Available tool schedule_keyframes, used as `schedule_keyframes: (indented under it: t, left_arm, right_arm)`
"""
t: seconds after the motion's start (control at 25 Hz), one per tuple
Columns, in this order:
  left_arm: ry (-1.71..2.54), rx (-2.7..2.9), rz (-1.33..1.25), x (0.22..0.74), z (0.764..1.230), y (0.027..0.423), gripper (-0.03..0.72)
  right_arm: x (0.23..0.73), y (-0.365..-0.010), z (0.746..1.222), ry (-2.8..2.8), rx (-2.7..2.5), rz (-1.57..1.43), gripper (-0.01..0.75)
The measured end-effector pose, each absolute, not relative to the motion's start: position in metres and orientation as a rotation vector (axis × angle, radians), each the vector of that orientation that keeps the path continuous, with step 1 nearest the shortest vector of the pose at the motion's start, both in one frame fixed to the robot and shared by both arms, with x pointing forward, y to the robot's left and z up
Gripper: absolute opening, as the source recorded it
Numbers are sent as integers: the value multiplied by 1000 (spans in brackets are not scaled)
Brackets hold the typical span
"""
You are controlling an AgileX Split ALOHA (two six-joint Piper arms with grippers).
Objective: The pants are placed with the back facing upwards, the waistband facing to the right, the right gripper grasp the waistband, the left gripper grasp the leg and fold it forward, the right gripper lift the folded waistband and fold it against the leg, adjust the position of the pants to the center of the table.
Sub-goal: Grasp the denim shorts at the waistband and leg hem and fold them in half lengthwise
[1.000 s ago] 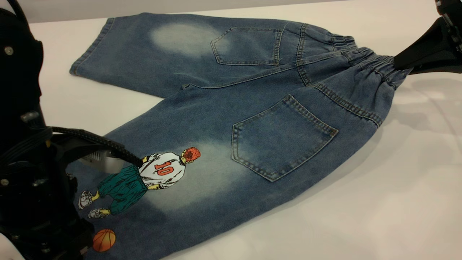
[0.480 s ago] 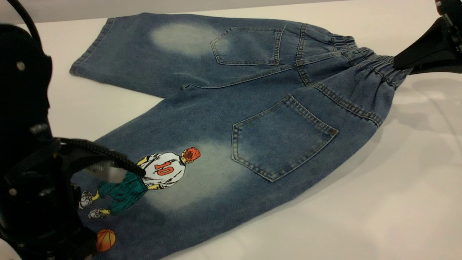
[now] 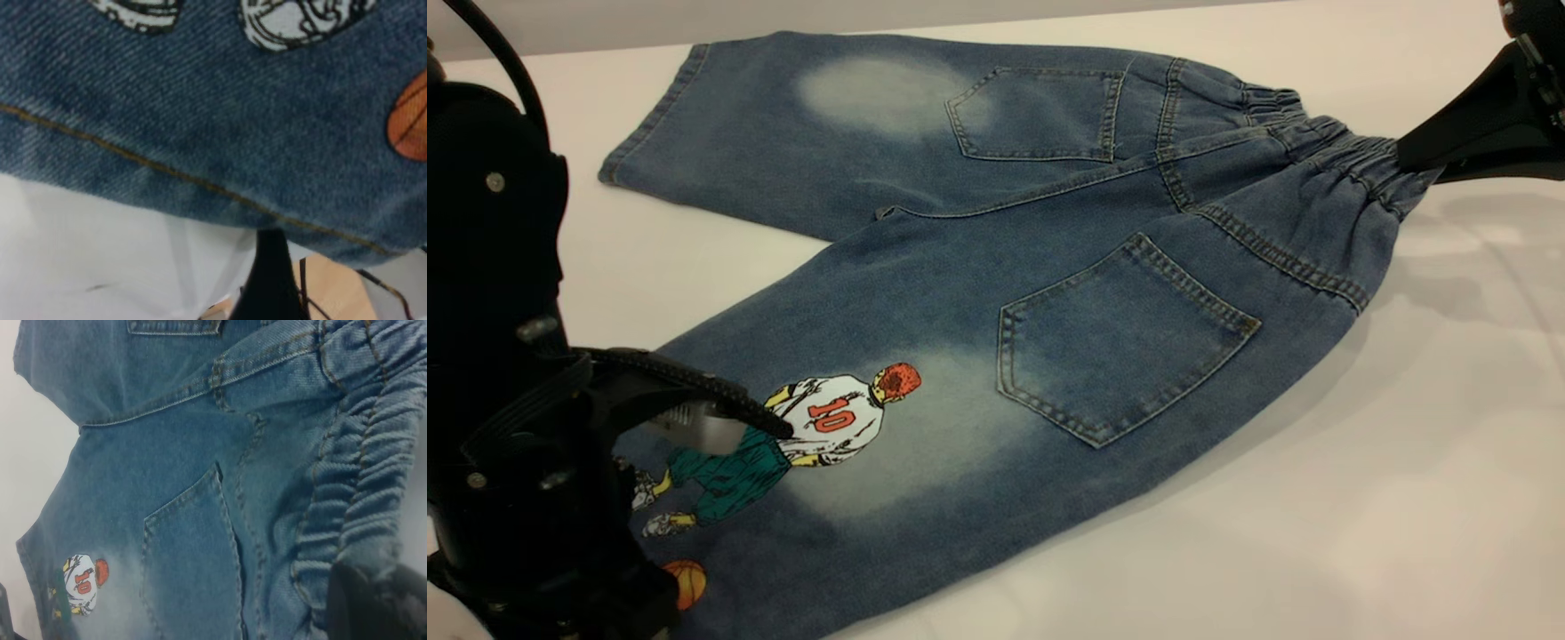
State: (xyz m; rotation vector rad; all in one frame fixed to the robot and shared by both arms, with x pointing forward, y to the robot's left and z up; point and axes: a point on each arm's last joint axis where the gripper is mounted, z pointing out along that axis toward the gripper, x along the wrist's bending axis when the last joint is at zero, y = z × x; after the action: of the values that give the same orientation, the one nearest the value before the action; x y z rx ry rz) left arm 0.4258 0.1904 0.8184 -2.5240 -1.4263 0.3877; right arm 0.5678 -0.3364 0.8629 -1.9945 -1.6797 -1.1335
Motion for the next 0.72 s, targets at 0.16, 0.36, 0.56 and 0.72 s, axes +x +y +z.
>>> schedule_keyframes:
  t: [0.16, 0.36, 0.56, 0.72]
  left_arm:
    - [-1442, -2536, 378, 429, 819, 188, 496]
    - [-1443, -2549, 363, 430, 818, 188, 386]
    - [-1432, -2561, 361, 430, 818, 188, 203]
    - [-1432, -2561, 361, 430, 818, 188, 99]
  right_arm:
    - [568, -336, 863, -1679, -1993, -1134, 46]
    - [568, -336, 863, -1677, -1991, -1135, 44]
    - [568, -336, 863, -1677, -1991, -1135, 44]
    - [568, -336, 863, -1678, -1989, -1135, 44]
